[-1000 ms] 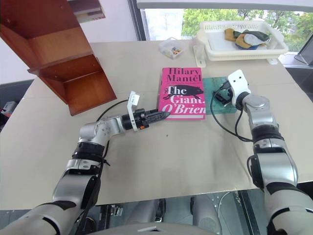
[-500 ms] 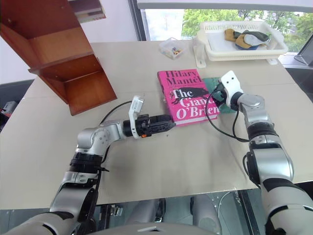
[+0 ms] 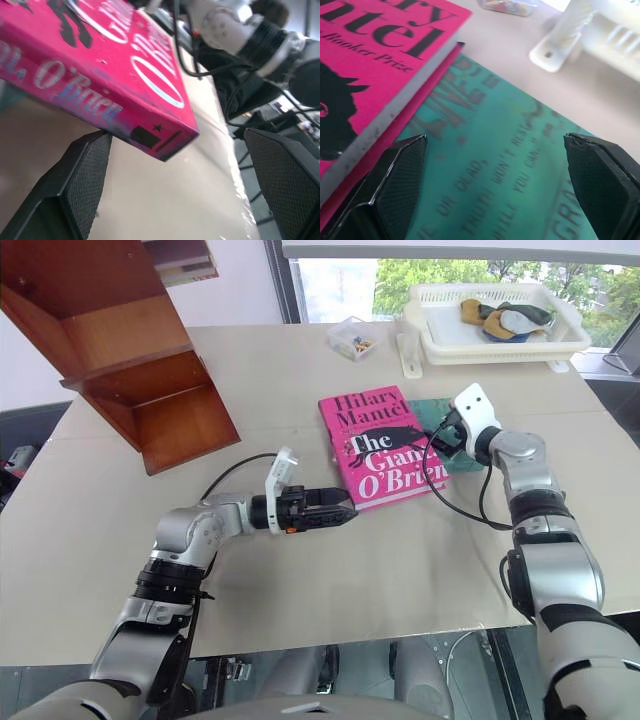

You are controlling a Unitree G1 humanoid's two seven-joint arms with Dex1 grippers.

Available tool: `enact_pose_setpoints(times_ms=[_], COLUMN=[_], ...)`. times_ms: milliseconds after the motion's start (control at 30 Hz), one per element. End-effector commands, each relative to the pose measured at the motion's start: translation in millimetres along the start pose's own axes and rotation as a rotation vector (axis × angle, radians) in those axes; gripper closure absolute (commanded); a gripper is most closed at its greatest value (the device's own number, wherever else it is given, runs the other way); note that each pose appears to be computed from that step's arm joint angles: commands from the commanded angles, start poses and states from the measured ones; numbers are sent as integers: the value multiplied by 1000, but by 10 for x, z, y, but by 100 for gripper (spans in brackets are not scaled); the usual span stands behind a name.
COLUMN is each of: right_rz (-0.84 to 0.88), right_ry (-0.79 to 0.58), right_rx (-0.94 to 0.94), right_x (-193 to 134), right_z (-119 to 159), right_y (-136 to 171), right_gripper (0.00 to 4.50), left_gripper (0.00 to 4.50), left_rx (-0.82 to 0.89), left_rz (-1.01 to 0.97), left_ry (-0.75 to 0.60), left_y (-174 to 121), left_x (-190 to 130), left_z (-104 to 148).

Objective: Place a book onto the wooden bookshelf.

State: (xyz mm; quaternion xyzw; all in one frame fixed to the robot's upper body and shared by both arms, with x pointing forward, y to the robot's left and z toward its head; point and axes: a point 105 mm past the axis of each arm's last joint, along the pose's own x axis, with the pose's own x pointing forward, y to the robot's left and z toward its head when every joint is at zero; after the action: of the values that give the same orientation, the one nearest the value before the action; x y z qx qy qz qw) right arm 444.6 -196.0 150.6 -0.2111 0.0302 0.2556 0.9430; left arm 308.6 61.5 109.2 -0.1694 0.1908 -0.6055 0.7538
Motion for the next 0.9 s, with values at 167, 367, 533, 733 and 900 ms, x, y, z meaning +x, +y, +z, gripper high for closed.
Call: enact_pose_setpoints(times_ms=[167, 367, 533, 733, 900], right_rz=[-69, -95, -99, -45, 50], right_ry=[-54, -96, -156, -242, -267], right_rx=[-18, -5, 11, 75, 156], right_x=[-153, -270, -391, -751, -1181], right_z=[103, 130, 229, 327, 290], right_y=[-228, -307, -354, -310, -39], right_gripper=[0, 0, 0, 0, 0], left_gripper=[5, 5, 5, 5, 5], left_rx=[4, 19, 29, 56, 0], left_rz=[-7, -6, -11, 100, 209], left_ry=[5, 43, 49, -24, -161], left_y=[-28, -14, -14, 149, 342], left_x=[81, 31, -19, -226, -506], left_z=[22, 12, 29, 150, 389])
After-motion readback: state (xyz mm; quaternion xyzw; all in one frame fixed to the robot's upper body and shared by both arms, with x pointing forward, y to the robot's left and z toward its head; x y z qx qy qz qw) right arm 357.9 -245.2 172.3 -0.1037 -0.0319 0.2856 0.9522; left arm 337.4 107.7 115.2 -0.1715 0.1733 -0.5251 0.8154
